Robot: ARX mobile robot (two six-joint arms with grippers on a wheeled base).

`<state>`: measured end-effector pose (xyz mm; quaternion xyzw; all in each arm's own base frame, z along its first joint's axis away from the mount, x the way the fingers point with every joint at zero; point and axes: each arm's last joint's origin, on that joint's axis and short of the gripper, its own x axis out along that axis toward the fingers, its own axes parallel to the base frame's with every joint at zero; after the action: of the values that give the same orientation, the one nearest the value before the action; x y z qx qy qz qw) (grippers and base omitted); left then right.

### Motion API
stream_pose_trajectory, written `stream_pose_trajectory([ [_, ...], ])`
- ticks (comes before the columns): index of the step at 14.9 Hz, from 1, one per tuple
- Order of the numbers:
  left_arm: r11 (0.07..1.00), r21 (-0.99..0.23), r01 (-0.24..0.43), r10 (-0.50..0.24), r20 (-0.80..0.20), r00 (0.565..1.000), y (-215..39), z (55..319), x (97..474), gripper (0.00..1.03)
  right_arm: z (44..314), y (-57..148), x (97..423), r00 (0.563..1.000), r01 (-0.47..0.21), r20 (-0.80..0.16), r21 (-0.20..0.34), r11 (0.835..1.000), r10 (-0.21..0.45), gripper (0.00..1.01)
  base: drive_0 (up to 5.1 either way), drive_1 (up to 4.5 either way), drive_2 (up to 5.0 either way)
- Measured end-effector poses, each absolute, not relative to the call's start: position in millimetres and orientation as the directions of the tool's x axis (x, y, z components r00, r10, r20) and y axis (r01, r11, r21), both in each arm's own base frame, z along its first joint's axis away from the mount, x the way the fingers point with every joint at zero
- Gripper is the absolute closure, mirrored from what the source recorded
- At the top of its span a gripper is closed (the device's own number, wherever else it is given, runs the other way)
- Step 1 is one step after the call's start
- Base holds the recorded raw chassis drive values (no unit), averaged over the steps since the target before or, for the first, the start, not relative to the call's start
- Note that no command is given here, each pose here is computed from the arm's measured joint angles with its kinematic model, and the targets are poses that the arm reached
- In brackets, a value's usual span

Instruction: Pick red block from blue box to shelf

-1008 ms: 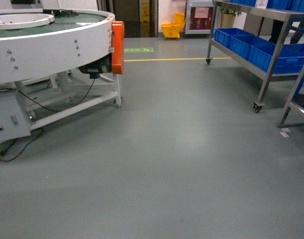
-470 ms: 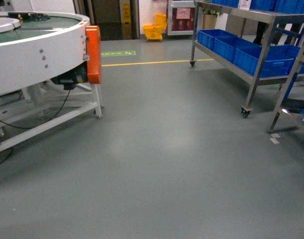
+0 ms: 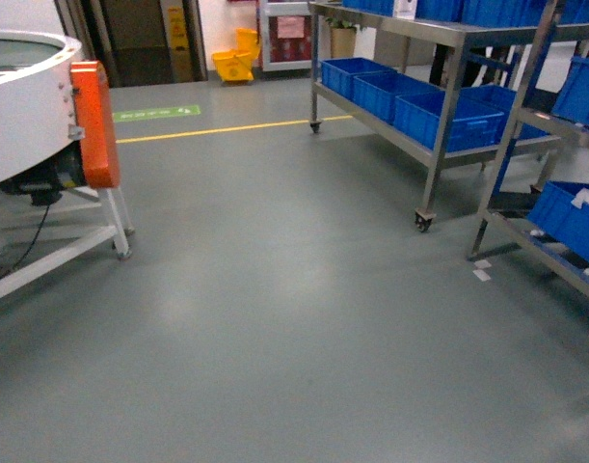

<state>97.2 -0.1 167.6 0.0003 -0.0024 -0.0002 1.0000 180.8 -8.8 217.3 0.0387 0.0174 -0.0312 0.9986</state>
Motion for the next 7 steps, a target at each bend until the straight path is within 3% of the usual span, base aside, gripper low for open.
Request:
stream_pose_trajectory([
  [7, 1.000, 0.001, -0.002, 0.002, 0.005, 1.000, 0.0, 167.6, 97.2, 0.05, 217.8, -8.8, 180.8, 0.998, 0.064, -0.033, 0.076, 0.995, -0.061, 0.77, -1.6, 2.53, -5.7],
])
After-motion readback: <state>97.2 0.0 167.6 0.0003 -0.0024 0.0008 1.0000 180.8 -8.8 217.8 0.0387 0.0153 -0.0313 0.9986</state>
